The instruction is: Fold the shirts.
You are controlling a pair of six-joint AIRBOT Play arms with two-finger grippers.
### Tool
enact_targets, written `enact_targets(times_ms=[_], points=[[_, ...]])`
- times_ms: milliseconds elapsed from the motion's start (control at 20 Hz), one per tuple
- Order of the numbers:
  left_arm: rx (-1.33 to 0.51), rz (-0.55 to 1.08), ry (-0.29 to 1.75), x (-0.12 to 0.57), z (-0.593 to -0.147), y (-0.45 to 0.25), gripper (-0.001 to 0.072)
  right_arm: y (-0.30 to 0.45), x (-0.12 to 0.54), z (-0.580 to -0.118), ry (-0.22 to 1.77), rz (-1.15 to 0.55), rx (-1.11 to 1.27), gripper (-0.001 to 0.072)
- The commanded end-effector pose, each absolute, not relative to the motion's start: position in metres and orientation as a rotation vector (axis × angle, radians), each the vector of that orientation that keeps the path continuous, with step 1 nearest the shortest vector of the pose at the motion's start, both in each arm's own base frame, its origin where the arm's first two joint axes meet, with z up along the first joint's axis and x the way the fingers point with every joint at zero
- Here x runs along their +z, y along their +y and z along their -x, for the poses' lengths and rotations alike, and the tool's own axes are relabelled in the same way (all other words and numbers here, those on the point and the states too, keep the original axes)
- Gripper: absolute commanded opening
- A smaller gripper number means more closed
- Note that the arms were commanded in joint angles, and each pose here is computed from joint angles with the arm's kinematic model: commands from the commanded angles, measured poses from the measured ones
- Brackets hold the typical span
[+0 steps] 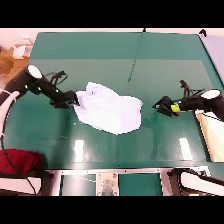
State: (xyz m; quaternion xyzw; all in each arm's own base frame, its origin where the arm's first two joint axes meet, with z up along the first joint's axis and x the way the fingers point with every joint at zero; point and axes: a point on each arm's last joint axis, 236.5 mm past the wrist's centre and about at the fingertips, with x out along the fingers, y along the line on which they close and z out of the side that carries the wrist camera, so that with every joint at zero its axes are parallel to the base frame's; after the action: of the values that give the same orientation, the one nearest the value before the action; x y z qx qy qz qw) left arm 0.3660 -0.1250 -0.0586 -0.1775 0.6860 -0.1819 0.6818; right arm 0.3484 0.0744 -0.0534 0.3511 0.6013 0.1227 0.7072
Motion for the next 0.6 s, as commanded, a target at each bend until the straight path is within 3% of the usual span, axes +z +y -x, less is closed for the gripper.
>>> enact_targets(times_ms=[0, 150, 200, 250, 350, 400, 450, 550], points=[[-0.384, 0.486, 1.451, -0.087, -0.374, -0.135, 0.072, 0.105, -0.076, -0.375, 1.377, -0.816, 0.374, 0.042], [-0.382, 0.489, 1.467, -0.094, -0.366, -0.135, 0.0715, 0.132, -0.091, -0.392, 1.419, -0.767, 0.431, 0.042], [-0.384, 0.492, 1.475, -0.095, -0.364, -0.136, 0.0623, 0.138, -0.095, -0.398, 1.425, -0.756, 0.445, 0.0418], [-0.385, 0.5, 1.483, -0.096, -0.361, -0.137, 0.0468, 0.142, -0.098, -0.404, 1.428, -0.746, 0.455, 0.0385], [-0.391, 0.504, 1.481, -0.096, -0.361, -0.138, 0.0036, 0.144, -0.098, -0.413, 1.42, -0.743, 0.46, 0.0246], [-0.417, 0.518, 1.473, -0.092, -0.361, -0.143, 0.0019, 0.143, -0.094, -0.417, 1.409, -0.738, 0.465, 0.01], [-0.444, 0.533, 1.462, -0.085, -0.363, -0.149, 0.0018, 0.143, -0.088, -0.421, 1.401, -0.735, 0.476, 0.0017], [-0.495, 0.519, 1.426, -0.061, -0.372, -0.154, 0.0018, 0.143, -0.065, -0.43, 1.381, -0.735, 0.51, 0.0016]])
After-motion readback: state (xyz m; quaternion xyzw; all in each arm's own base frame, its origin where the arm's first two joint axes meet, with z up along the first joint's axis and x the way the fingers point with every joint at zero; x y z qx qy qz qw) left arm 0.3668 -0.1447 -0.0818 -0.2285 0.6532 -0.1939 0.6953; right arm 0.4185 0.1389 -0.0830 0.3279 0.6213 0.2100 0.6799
